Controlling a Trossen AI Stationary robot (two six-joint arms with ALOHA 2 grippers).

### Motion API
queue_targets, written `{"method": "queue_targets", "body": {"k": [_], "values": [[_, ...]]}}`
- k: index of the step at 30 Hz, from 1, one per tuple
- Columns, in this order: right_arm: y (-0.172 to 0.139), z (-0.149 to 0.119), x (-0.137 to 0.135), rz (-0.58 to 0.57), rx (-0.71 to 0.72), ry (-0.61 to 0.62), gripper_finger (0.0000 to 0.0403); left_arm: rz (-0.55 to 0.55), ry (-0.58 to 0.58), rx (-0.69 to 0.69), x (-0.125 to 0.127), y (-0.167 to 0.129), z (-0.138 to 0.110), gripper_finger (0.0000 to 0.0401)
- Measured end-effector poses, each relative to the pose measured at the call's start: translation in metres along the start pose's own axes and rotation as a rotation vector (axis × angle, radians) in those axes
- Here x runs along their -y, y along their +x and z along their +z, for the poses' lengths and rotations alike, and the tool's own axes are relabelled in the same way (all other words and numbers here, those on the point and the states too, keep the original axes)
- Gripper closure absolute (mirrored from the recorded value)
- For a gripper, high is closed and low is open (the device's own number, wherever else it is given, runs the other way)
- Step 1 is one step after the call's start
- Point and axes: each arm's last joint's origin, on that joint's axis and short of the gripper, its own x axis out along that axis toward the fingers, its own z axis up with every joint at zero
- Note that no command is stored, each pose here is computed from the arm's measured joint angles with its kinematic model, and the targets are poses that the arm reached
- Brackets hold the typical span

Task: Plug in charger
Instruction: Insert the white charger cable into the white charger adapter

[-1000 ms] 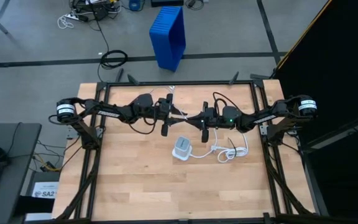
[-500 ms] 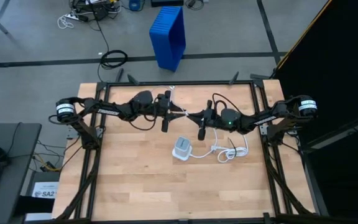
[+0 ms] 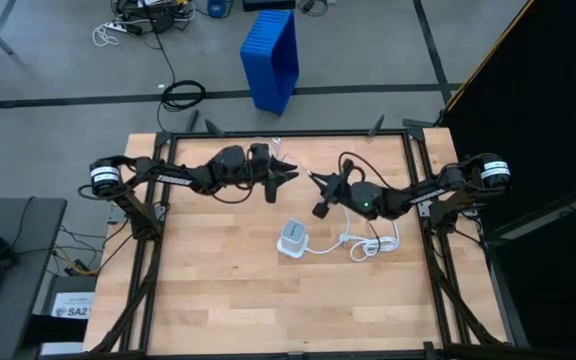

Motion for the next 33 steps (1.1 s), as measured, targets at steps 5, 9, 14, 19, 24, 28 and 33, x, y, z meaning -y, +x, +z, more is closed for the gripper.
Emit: {"method": "queue_targets", "body": {"k": [5, 9, 14, 19, 24, 28, 33], "values": [[0.005, 0.012, -0.002, -0.017, -0.034, -0.112, 0.0403, 0.045, -0.014, 0.018, 0.002, 0.000, 0.000, 0.0297], [0.008, 0.021, -0.002, -0.025, -0.030, -0.176, 0.0403, 0.097, -0.080, 0.032, -0.001, 0.000, 0.000, 0.0297], [0.009, 0.027, -0.002, -0.048, -0.031, -0.268, 0.0403, 0.147, -0.176, 0.022, -0.002, 0.000, -0.003, 0.0297], [0.009, 0.028, -0.003, -0.039, -0.037, -0.334, 0.0403, 0.152, -0.258, 0.092, 0.000, 0.000, 0.002, 0.0297], [0.009, 0.027, -0.004, -0.034, -0.042, -0.368, 0.0403, 0.118, -0.276, 0.113, 0.011, 0.008, 0.007, 0.0297], [0.009, 0.027, -0.004, -0.037, -0.044, -0.374, 0.0403, 0.106, -0.281, 0.097, 0.017, 0.018, 0.003, 0.0297], [0.008, 0.027, -0.004, -0.087, -0.066, -0.380, 0.0403, 0.155, -0.247, 0.029, 0.012, 0.023, -0.009, 0.0297]]}}
